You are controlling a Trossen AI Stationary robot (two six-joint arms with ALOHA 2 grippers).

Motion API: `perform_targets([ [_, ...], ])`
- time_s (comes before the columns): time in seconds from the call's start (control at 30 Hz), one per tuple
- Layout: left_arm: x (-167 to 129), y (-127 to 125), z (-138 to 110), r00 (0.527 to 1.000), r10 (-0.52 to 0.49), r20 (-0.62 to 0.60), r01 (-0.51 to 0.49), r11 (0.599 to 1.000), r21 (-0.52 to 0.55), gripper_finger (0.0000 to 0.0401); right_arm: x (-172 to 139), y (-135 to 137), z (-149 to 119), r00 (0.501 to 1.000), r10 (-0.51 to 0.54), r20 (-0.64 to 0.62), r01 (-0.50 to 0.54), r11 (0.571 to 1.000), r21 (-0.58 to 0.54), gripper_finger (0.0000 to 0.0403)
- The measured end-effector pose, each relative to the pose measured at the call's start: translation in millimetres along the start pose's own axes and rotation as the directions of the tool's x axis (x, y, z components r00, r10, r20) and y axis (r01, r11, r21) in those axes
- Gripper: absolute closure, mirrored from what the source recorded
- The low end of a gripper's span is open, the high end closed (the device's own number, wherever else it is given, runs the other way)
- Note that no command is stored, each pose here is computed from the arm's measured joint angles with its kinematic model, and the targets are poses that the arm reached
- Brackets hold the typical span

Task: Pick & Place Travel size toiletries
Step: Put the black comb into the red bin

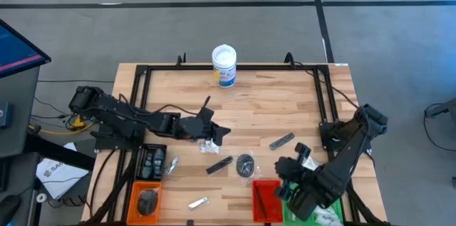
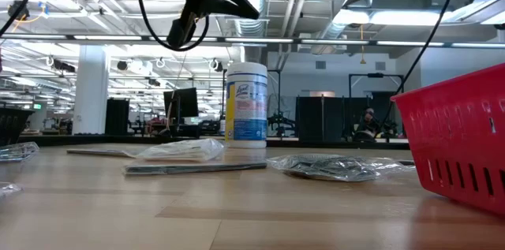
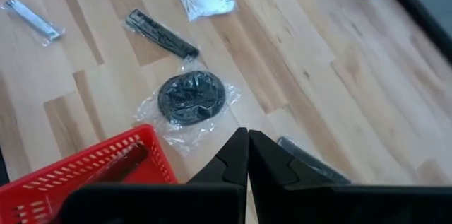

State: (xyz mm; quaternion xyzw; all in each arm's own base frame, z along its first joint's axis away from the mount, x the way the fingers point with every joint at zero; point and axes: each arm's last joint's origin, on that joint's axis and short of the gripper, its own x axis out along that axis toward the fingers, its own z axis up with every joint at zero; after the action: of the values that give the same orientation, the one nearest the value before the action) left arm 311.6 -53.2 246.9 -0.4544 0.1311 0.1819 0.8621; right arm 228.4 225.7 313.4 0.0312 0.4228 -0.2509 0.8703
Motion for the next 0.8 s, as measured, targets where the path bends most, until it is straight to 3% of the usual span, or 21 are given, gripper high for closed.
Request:
perform_targets([
  [0.2,5.5,5.1,9.7,1.000,-0.004,-0.005,0.004,1.000,0.008,0.0401,11.7,-23.6,-14.1,0.999,0.049,0.007,-0.050,0.997,0.058,0.0402],
  [0.4,21.9,14.6,12.5,0.998,-0.026,-0.065,0.027,1.000,0.015,0.0401,26.0,-51.5,-27.9,0.995,0.091,0.025,-0.095,0.977,0.190,0.0402],
  [0.57,48.1,21.8,6.3,0.987,-0.109,-0.118,0.108,0.994,-0.009,0.0401,36.6,-74.3,-34.0,0.991,0.125,0.050,-0.134,0.945,0.299,0.0402],
  [0.67,66.9,22.4,-1.8,0.980,-0.102,-0.170,0.107,0.994,0.023,0.0401,44.1,-86.6,-36.2,0.989,0.131,0.062,-0.144,0.929,0.341,0.0403],
  [0.8,96.2,7.3,-7.5,0.961,-0.153,-0.230,0.173,0.982,0.070,0.0401,53.5,-98.7,-35.8,0.985,0.164,0.062,-0.175,0.905,0.389,0.0403],
])
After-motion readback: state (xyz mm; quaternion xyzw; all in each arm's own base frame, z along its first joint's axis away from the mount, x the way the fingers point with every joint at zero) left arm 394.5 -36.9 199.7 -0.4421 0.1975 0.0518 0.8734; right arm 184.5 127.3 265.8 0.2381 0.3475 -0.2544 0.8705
